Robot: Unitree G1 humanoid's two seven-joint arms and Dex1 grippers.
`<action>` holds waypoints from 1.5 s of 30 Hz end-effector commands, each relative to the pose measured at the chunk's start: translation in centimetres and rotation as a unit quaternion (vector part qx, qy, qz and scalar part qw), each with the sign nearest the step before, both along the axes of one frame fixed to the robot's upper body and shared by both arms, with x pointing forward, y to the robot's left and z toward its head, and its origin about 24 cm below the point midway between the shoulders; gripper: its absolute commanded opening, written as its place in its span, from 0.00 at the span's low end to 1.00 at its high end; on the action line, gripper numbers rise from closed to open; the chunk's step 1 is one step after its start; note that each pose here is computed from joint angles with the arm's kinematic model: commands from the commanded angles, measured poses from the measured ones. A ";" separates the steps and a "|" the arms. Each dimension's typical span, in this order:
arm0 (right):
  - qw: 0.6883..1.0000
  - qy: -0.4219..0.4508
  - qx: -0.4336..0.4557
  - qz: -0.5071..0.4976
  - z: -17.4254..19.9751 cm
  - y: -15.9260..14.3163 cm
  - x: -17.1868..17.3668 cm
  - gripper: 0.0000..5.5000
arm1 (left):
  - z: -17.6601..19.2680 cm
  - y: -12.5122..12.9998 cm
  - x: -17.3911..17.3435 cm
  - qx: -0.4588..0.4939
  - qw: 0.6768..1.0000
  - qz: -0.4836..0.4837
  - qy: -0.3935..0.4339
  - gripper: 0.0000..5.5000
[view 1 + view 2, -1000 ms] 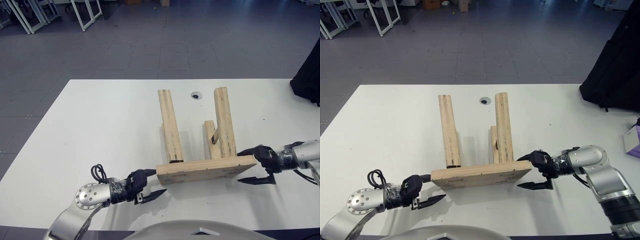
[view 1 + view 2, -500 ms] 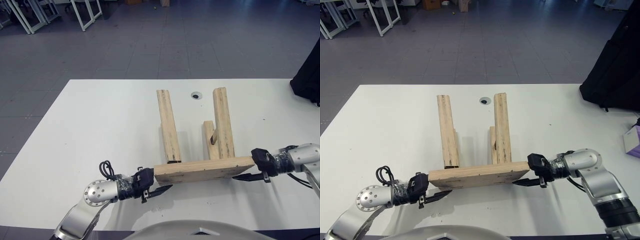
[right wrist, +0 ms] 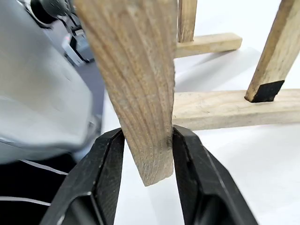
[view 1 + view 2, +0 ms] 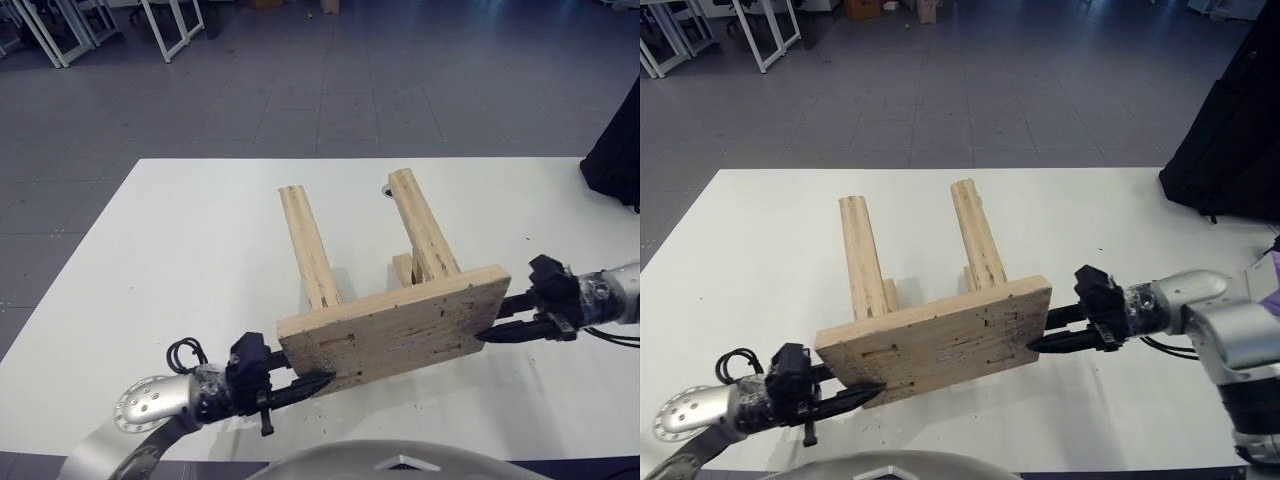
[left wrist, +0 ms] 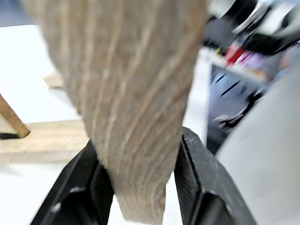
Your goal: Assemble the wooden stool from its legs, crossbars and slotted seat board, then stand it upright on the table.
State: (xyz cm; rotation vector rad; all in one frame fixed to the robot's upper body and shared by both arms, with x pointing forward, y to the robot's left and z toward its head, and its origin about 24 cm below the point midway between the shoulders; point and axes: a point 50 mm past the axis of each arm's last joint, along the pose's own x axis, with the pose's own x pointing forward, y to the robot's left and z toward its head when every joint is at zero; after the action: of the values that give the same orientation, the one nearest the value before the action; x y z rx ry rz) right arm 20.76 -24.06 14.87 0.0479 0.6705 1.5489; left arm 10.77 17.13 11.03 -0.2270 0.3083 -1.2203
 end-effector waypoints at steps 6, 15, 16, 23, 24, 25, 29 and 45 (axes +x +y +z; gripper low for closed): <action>0.965 0.251 0.072 -0.018 3.0 0.8 -5.4 0.26 | 4.7 -1.0 -3.5 -0.177 0.977 0.009 0.119 0.24; 0.920 0.351 0.126 -0.120 2.9 1.1 -7.0 0.26 | 4.7 0.1 -3.9 -0.234 0.934 0.108 0.247 0.24; 0.916 0.354 0.132 -0.136 2.8 1.2 -7.1 0.26 | 4.7 0.2 -3.8 -0.241 0.928 0.123 0.256 0.24; 0.908 0.346 0.161 -0.175 1.3 2.1 -8.4 0.24 | 4.4 1.7 -1.8 -0.265 0.896 0.213 0.287 0.24; 0.907 0.343 0.166 -0.179 1.2 2.3 -8.5 0.24 | 4.2 1.8 -1.5 -0.260 0.894 0.222 0.290 0.24; 0.907 0.338 0.170 -0.185 1.0 2.5 -8.7 0.24 | 4.0 2.1 -1.0 -0.253 0.894 0.235 0.286 0.24; 0.901 0.309 0.195 -0.235 0.0 3.4 -8.7 0.24 | 3.3 2.9 0.7 -0.228 0.885 0.288 0.286 0.24; 0.871 0.247 0.264 -0.331 -0.3 6.8 -7.9 0.23 | 5.6 1.6 3.2 -0.262 0.891 0.301 0.217 0.75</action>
State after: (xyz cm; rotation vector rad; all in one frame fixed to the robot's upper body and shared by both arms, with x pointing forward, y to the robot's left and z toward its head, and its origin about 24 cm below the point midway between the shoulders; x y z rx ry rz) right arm 12.68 -17.52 15.36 1.0235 0.4785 1.0681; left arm 14.24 19.64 16.02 -1.0155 0.2624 -0.5399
